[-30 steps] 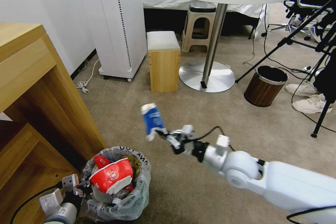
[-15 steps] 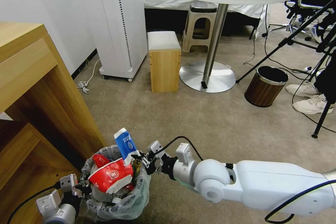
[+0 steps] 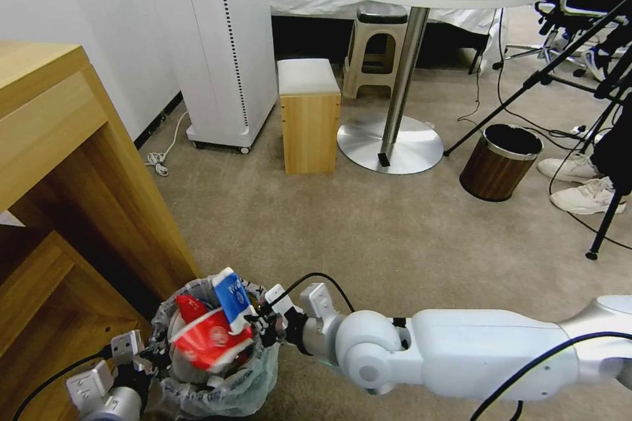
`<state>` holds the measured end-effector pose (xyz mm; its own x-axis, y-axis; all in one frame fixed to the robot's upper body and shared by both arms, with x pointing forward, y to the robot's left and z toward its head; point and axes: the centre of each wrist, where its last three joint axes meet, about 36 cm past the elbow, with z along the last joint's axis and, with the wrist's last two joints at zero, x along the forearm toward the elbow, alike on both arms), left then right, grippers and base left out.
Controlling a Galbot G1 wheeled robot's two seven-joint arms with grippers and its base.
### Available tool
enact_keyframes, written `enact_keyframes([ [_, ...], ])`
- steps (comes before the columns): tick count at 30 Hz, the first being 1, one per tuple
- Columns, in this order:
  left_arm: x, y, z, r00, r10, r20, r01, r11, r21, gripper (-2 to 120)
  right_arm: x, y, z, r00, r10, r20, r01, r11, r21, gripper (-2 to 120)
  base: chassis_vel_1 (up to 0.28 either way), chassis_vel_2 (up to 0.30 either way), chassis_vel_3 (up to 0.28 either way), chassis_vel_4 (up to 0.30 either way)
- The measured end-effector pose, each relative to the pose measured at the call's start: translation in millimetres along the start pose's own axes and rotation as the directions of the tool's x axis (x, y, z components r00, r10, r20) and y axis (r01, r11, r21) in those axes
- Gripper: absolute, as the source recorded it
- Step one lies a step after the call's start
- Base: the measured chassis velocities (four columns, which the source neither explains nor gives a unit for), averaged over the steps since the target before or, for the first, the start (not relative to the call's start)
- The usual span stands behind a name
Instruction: Pick up the trash bin and place the garbage on the floor into it.
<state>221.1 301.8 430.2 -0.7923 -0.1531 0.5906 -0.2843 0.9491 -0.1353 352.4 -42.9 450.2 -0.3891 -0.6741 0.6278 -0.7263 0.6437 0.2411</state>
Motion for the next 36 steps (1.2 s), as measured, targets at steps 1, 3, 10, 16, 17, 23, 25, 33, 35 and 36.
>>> enact_keyframes([
  [1,0,0.5,0.8,1.0,-0.002,-0.002,0.002,1.0,0.0,1,-2,3,-1,1.0,0.012,-0.019,-0.012,1.0,-0.013,0,0.0,0.0,0.0,0.0],
  [3,-1,1.1,1.8,1.0,-0.004,-0.004,0.004,1.0,0.001,1,-6,5,-3,0.999,0.019,-0.029,-0.02,1.0,-0.021,0,0.0,0.0,0.0,0.0],
  [10,-4,2.2,6.6,1.0,-0.006,-0.01,0.006,1.0,-0.002,1,-23,17,-20,1.0,0.017,-0.024,-0.017,1.0,-0.026,0,0.0,0.0,0.0,0.0],
  [16,-7,1.6,3.9,1.0,0.001,-0.002,-0.001,1.0,0.0,1,-18,32,-31,1.0,-0.015,-0.025,0.014,1.0,-0.003,0,0.0,0.0,0.0,0.0],
  [17,-8,1.4,3.2,1.0,0.002,-0.001,-0.002,1.0,0.001,1,-18,36,-31,0.999,-0.02,-0.033,0.02,1.0,0.0,0,0.0,0.0,0.0,0.0],
  [23,-10,0.9,4.3,1.0,0.003,-0.005,-0.003,1.0,0.004,1,-19,52,-30,0.997,-0.022,-0.076,0.023,1.0,0.008,0,0.0,0.0,0.0,0.0],
  [25,-10,1.0,4.3,1.0,0.002,-0.005,-0.002,1.0,0.005,1,-19,55,-30,0.996,-0.019,-0.088,0.019,1.0,0.004,0,0.0,0.0,0.0,0.0],
  [33,-9,3.5,6.3,1.0,-0.002,-0.013,0.002,1.0,0.001,1,-31,55,-26,0.989,0.036,-0.145,-0.04,0.999,-0.024,0,0.0,0.0,0.0,0.0],
  [35,-9,3.9,6.6,1.0,-0.003,-0.014,0.003,1.0,0.0,1,-33,54,-25,0.988,0.041,-0.149,-0.046,0.999,-0.029,0,0.0,0.0,0.0,0.0],
  [36,-8,4.2,6.9,1.0,-0.003,-0.015,0.003,1.0,-0.001,1,-35,53,-25,0.988,0.044,-0.151,-0.05,0.998,-0.033,0,0.0,0.0,0.0,0.0],
])
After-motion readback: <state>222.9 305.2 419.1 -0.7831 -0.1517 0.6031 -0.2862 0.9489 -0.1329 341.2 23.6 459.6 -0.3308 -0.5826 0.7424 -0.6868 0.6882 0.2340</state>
